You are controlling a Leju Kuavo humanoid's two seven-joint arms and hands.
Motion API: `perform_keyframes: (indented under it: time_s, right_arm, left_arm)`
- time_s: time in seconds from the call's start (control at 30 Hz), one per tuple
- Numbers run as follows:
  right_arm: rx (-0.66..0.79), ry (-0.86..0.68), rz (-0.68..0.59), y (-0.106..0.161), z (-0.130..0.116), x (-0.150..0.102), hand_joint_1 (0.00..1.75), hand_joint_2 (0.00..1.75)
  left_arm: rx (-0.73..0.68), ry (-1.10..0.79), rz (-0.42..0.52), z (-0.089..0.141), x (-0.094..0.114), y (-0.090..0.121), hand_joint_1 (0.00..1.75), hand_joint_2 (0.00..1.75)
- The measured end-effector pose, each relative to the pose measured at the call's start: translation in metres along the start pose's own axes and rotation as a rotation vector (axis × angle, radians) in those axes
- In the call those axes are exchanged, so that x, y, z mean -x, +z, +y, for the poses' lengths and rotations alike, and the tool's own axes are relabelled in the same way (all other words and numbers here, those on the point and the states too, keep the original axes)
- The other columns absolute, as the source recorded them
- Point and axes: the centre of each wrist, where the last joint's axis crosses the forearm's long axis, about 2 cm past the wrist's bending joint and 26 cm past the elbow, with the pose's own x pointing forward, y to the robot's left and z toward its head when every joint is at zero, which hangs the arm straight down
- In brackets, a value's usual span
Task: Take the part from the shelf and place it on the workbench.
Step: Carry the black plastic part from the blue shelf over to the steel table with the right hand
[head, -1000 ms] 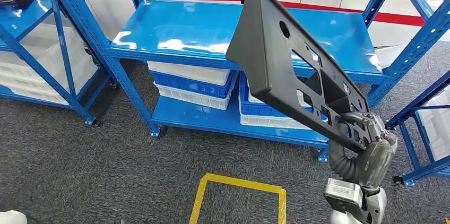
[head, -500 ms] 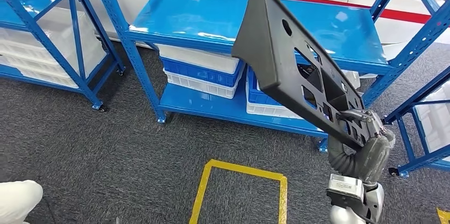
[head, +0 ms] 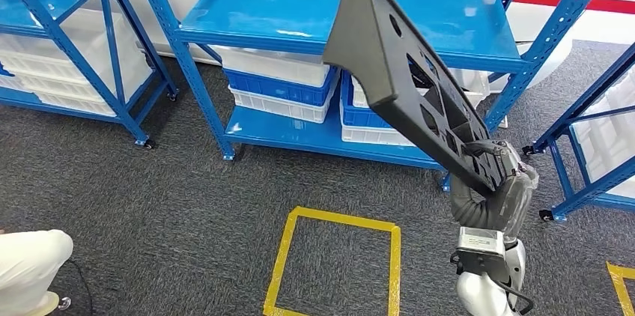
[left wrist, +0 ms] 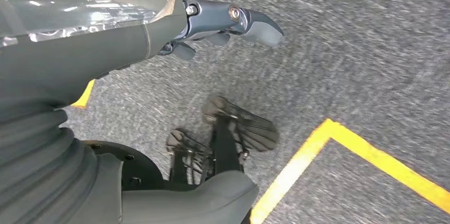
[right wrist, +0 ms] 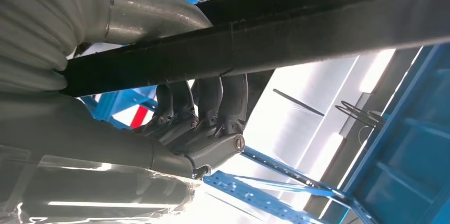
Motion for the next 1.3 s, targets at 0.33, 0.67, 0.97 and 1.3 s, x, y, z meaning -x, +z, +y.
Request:
perform_keyframes:
  time_s: [0.33,0.67,0.97,1.3]
  right_arm:
    - [0.022,-0.007,-0.013,0.006,-0.002,-0.002,1.75,1.75]
    - [0.075,-0.034,0.044,0.017,-0.010,0.000,1.75,1.75]
    - [0.076,-0.058,0.051,0.019,-0.011,0.001,1.75,1.75]
    - [0.062,-0.090,0.055,0.017,-0.009,0.001,1.75,1.75]
  left_arm:
    - [0.009,0.002,0.001,0.000,0.000,0.000,0.00,1.75]
    - [0.024,0.005,0.004,0.000,0.001,0.000,0.00,1.75]
    - [0.019,0.008,0.010,0.002,0.002,0.000,0.00,1.75]
    - [0.019,0.022,0.004,-0.001,-0.002,-0.001,0.00,1.75]
